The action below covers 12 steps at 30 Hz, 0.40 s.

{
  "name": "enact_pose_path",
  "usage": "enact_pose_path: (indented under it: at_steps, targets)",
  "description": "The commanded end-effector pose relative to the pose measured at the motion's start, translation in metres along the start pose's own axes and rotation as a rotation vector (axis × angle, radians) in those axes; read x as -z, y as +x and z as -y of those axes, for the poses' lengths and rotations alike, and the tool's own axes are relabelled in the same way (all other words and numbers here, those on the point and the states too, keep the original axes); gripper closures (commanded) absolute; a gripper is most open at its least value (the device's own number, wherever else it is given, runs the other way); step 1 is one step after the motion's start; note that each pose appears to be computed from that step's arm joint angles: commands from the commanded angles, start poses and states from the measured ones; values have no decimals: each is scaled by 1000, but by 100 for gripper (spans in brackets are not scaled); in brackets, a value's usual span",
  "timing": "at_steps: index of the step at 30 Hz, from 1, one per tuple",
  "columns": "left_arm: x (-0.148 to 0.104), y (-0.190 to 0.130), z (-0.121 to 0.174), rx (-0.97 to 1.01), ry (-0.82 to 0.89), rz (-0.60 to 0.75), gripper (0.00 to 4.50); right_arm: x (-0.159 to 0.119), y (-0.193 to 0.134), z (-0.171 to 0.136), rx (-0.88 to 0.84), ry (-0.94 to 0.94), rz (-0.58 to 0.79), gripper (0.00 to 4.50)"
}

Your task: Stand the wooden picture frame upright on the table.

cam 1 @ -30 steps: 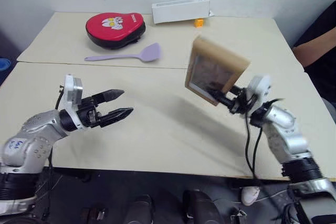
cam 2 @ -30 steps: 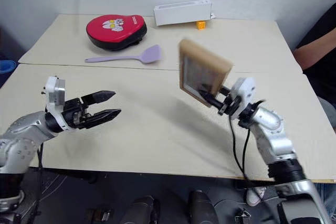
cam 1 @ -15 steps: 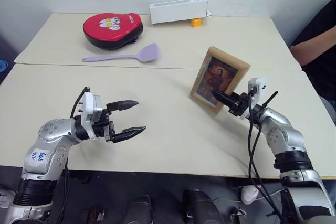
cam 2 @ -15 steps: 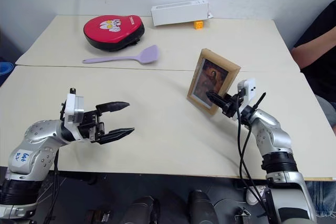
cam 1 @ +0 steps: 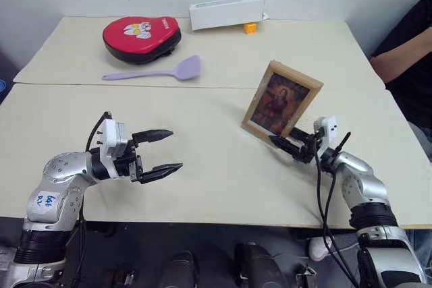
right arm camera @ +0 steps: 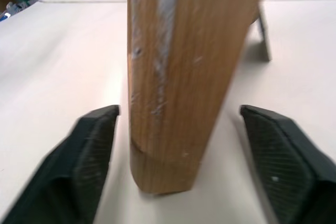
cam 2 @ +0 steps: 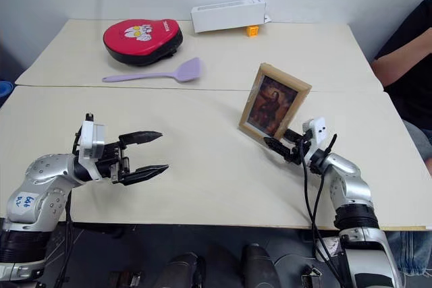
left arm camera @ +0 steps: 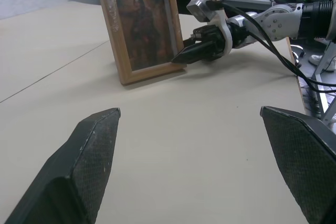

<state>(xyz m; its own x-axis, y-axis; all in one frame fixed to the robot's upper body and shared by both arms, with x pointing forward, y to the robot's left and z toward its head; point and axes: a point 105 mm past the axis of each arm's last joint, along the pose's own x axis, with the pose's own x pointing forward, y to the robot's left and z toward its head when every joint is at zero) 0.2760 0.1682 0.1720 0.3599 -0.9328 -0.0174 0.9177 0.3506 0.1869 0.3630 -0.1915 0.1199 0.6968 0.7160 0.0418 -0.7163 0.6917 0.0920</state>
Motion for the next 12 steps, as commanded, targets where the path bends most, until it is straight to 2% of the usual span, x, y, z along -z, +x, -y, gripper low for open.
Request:
enact_pose_path:
  at_steps: [1,4,8,10,12]
  targets:
    - [4,-13,-4,-41,49,-45,0,-20,-17,-11,-88,-128,16,4]
    - [15,-25,-6,-85,94,-113,0,-26,-38,-14,-105,-234,-13,4]
    - [33,-46,-8,-155,132,-213,0,-33,-60,-22,-158,-536,-52,4]
    - [42,-66,-12,-221,157,-271,0,-22,-81,-34,-270,-688,-127,4]
    - [46,-81,-13,-265,174,-300,0,-16,-96,-37,-307,-730,-163,4]
